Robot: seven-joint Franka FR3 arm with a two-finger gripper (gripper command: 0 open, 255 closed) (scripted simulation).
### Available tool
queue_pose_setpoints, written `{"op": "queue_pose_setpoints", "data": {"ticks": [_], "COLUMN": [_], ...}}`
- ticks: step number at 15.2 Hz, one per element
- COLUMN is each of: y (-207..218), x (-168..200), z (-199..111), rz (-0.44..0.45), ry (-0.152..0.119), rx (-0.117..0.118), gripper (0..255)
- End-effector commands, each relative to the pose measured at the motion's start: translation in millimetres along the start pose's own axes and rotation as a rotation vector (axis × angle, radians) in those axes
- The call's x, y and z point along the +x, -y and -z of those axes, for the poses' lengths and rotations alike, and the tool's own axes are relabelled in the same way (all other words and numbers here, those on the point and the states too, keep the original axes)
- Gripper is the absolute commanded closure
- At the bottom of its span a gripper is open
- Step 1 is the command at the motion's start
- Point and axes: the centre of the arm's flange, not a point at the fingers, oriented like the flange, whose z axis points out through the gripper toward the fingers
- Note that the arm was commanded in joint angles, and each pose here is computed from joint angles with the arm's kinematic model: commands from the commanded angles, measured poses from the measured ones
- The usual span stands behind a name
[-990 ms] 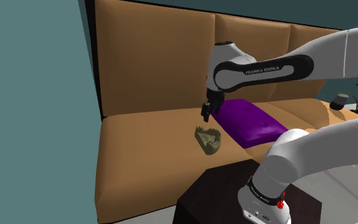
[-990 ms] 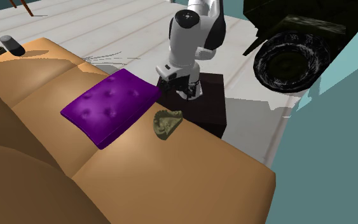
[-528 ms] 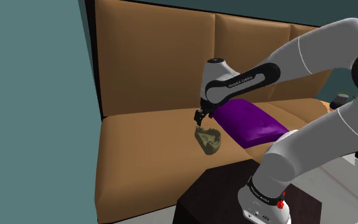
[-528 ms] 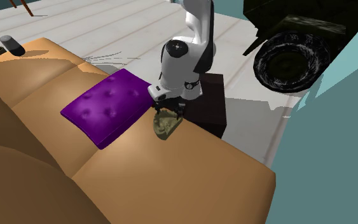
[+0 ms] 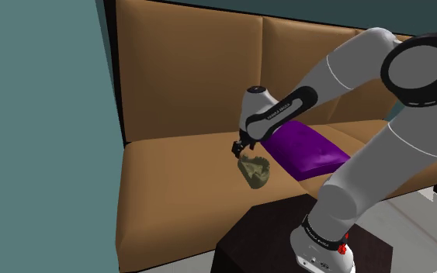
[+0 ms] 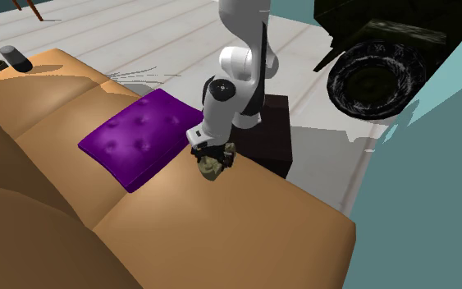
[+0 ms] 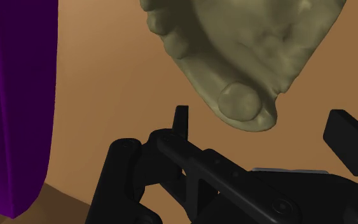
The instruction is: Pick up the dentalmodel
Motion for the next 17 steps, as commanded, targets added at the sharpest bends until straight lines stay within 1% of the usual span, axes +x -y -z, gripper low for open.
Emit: {"op": "queue_pose_setpoints", "data": {"ticks": [1,3,5,6,15,17], "y": [1.5,3.0,3.5,3.2,3.5,1.9], "x": [0.6,-0.1,-0.2,-1.1,-0.2,0.4], "z": [-12.0,-22.4,-25.4,-25.7,-25.4,-15.0], "rz": [-0.001,-0.001,-0.001,-0.001,-0.001,-0.001], "ry": [-0.001,-0.001,-0.001,-0.001,-0.001,-0.001], "rx": [0.000,0.000,0.000,0.000,0.000,0.000], "gripper": [0,0,0,255,255,255]}}
